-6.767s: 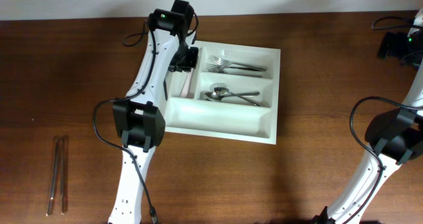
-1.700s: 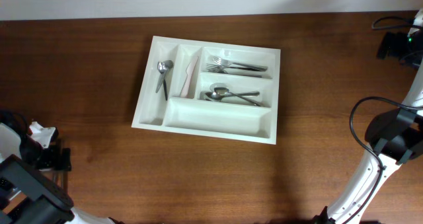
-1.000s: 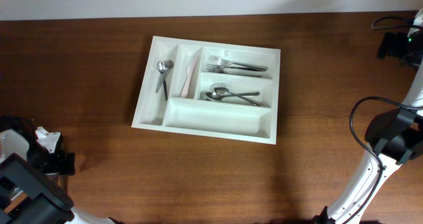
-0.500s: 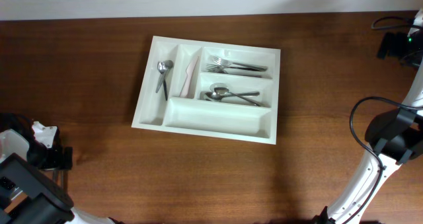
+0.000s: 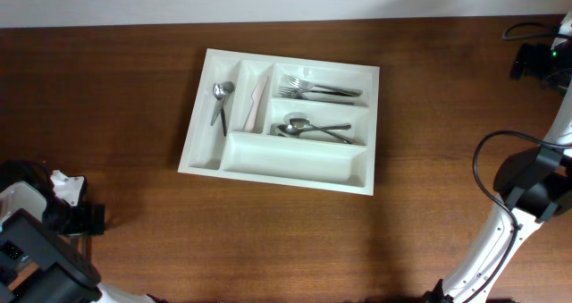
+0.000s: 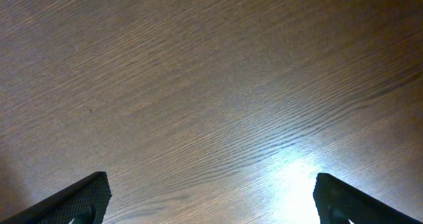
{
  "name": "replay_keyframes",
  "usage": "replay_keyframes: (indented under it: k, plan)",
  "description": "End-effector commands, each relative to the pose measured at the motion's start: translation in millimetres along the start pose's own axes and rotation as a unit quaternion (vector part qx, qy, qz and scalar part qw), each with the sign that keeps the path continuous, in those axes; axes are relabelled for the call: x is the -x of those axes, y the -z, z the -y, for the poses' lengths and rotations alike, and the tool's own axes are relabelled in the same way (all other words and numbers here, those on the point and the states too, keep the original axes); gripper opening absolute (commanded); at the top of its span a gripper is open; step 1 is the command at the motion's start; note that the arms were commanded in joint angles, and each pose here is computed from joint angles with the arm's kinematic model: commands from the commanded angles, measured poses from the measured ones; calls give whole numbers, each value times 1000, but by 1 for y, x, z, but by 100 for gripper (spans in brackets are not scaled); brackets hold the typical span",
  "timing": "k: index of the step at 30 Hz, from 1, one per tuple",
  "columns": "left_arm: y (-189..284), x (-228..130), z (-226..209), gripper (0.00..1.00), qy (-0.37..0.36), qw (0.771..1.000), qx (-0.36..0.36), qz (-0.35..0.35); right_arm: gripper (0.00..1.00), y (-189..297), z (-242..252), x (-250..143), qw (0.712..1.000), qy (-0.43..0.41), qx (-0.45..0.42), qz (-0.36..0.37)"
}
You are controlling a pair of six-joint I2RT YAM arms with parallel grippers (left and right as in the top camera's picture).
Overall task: Pack container
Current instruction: 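Close the left gripper on both metal chopsticks together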
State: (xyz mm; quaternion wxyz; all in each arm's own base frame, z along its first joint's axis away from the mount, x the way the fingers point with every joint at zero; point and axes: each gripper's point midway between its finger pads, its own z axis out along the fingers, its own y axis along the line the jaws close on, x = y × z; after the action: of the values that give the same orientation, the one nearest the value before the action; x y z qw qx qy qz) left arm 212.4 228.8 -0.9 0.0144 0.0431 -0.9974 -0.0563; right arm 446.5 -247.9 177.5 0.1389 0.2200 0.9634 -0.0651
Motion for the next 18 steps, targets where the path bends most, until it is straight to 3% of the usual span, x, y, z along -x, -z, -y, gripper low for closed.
replay_keyframes:
  k: [1,4,6,18]
  plan:
    - [-12,-8,9,95,-8,1000,-15,-10,99,-4,-2,0,1000,-2,-2,-3]
    - [-12,-6,8,70,-7,1000,-12,-7,99,-4,-2,0,1000,-2,-2,-3]
    - [-12,-6,7,62,-7,1000,-11,-6,99,-4,-2,0,1000,-2,-2,-3]
    - [-12,3,14,63,-6,999,-32,18,99,-4,-2,0,1000,-2,-2,-3]
